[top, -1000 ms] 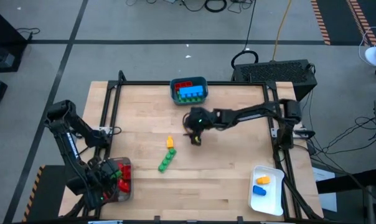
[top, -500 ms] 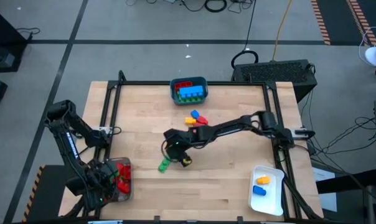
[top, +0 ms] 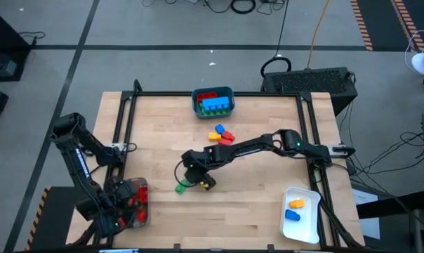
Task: Sort blocks by size
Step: Put the green game piece into the blue container
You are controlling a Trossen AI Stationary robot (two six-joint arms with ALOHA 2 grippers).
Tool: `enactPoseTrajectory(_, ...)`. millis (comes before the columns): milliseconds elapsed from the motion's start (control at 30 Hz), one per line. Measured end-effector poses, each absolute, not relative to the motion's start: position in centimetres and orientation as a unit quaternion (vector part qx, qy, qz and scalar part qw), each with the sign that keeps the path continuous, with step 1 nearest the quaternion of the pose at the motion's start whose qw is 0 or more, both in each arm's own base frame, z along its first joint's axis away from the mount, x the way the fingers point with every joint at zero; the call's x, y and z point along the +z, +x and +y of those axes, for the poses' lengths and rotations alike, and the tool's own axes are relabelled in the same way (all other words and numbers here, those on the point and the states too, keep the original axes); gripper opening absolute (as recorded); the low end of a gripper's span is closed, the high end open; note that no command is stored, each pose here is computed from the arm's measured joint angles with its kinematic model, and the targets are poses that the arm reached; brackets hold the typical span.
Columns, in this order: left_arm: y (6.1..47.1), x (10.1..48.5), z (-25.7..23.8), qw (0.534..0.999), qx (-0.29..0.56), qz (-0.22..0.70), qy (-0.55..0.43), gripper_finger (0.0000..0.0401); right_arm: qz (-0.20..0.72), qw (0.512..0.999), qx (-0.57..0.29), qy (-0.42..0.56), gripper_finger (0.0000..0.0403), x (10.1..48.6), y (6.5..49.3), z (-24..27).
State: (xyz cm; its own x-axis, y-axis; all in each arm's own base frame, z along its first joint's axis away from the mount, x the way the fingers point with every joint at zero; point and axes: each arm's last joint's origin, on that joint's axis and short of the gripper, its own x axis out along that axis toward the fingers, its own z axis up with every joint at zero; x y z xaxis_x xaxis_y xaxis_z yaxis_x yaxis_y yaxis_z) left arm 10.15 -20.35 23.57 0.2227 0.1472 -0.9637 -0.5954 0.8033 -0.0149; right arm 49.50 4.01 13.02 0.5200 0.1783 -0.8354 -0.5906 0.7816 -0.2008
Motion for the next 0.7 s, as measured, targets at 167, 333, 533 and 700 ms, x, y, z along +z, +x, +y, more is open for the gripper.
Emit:
enactPoseTrajectory(167,11.4,23.7,-19.7,0.795,0.231,0.54,-0.15,0.0348,0.438,0.841,0.223,-0.226,0.0161,13.1,49.4,4.0)
enactPoseTrajectory(333,12.6,23.8,-19.0,0.822,0.224,0.512,-0.105,0.0348,0.443,0.846,0.211,-0.207,0.0118,13.2,49.4,4.0)
enactPoseTrajectory(533,13.8,23.9,-18.2,0.847,0.228,0.476,-0.064,0.0348,0.446,0.852,0.211,-0.177,0.012,13.6,49.2,4.0)
enactPoseTrajectory(700,14.9,23.5,-17.9,0.868,0.22,0.442,-0.043,0.0348,0.43,0.865,0.206,-0.158,0.0123,15.8,49.0,3.7)
